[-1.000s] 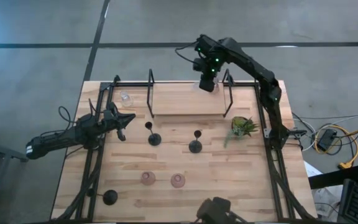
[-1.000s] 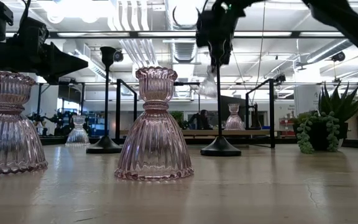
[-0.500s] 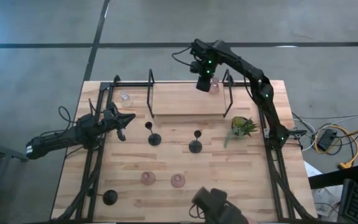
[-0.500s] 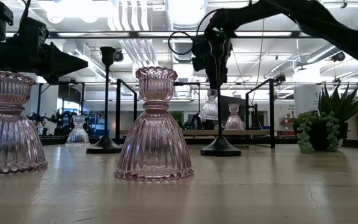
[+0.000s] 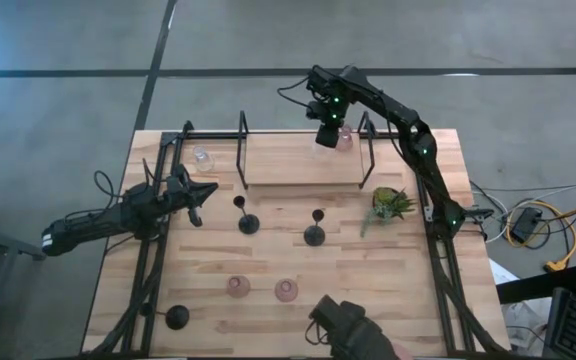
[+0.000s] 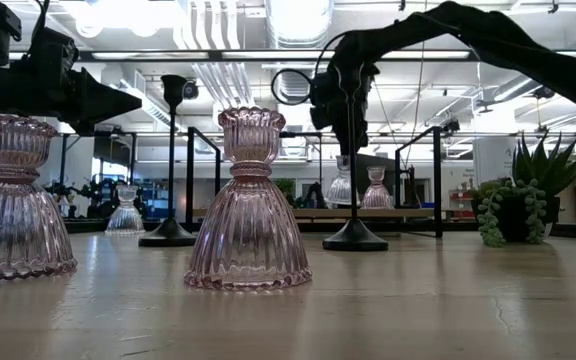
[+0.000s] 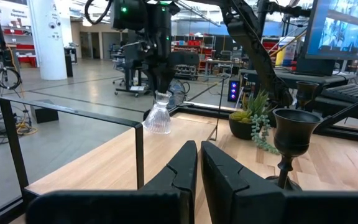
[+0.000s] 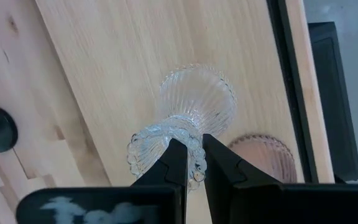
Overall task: Pick & Place candle stick holders
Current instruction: Put the bottom transparent glass candle holder on the shelf, then put the left pink glass candle holder on the shelf
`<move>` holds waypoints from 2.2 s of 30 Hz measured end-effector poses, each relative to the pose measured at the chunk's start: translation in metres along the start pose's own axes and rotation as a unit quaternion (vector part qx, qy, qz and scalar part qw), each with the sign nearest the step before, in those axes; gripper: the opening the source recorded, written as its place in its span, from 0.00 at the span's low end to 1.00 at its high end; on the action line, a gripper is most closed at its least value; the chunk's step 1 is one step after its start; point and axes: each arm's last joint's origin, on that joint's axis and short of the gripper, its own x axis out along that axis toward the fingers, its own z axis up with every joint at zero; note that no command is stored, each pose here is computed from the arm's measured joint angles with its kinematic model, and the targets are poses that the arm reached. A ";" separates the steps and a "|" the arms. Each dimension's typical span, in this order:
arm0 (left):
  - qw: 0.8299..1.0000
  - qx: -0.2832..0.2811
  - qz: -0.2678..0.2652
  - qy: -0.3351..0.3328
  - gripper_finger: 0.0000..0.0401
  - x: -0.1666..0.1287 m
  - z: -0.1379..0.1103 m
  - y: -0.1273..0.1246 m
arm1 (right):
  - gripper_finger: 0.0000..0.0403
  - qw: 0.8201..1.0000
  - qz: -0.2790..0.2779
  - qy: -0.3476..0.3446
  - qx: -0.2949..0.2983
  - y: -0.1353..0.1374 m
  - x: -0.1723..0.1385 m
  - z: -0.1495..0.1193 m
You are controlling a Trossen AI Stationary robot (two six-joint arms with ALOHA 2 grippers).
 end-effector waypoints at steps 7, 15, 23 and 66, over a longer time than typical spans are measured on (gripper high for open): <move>1.000 0.000 0.000 0.000 0.06 0.000 0.000 0.000 | 0.05 1.000 0.007 0.018 -0.004 -0.001 0.007 -0.002; 1.000 0.000 0.000 0.000 0.06 0.000 0.000 0.000 | 0.05 1.000 0.007 0.027 -0.004 -0.003 0.013 -0.004; 1.000 0.000 0.000 0.000 0.06 0.000 0.000 0.000 | 0.05 1.000 -0.004 0.031 -0.003 -0.005 0.014 -0.005; 1.000 0.000 0.000 0.000 0.06 0.000 0.000 0.000 | 0.46 0.994 -0.074 -0.075 -0.010 0.033 -0.065 -0.018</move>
